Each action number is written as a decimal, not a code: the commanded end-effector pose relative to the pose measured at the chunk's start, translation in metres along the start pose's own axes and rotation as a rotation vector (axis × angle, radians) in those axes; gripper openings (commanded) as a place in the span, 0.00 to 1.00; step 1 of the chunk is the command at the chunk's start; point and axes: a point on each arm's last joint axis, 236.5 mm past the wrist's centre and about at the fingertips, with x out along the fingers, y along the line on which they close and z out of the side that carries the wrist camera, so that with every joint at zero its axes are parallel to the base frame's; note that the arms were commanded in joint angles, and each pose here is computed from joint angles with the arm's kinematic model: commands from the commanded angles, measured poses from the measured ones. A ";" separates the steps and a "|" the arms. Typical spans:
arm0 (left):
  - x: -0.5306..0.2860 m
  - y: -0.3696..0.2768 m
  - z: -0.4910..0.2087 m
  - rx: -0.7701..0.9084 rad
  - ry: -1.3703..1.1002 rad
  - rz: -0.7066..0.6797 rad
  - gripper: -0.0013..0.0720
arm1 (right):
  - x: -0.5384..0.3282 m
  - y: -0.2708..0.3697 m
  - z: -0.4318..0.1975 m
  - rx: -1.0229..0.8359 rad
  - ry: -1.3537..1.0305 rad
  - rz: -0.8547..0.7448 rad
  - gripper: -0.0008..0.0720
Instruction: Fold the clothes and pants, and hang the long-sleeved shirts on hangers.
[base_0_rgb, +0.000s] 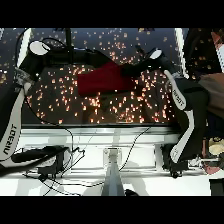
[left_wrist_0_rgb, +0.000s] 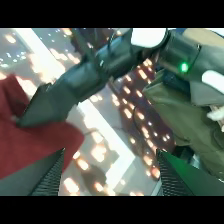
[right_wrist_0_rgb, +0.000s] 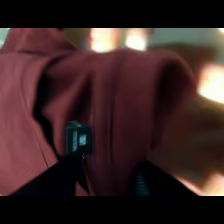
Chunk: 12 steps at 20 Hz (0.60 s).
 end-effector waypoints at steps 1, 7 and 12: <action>-0.012 0.008 0.007 -0.003 -0.025 0.022 0.91 | 0.034 0.025 -0.020 -0.198 0.052 -0.083 0.30; -0.061 0.041 0.012 0.113 -0.009 0.206 0.14 | -0.019 0.066 0.029 -0.449 -0.033 -0.165 0.03; -0.139 0.051 0.016 0.235 0.010 0.404 0.04 | -0.186 0.092 0.091 -0.438 -0.315 -0.218 0.03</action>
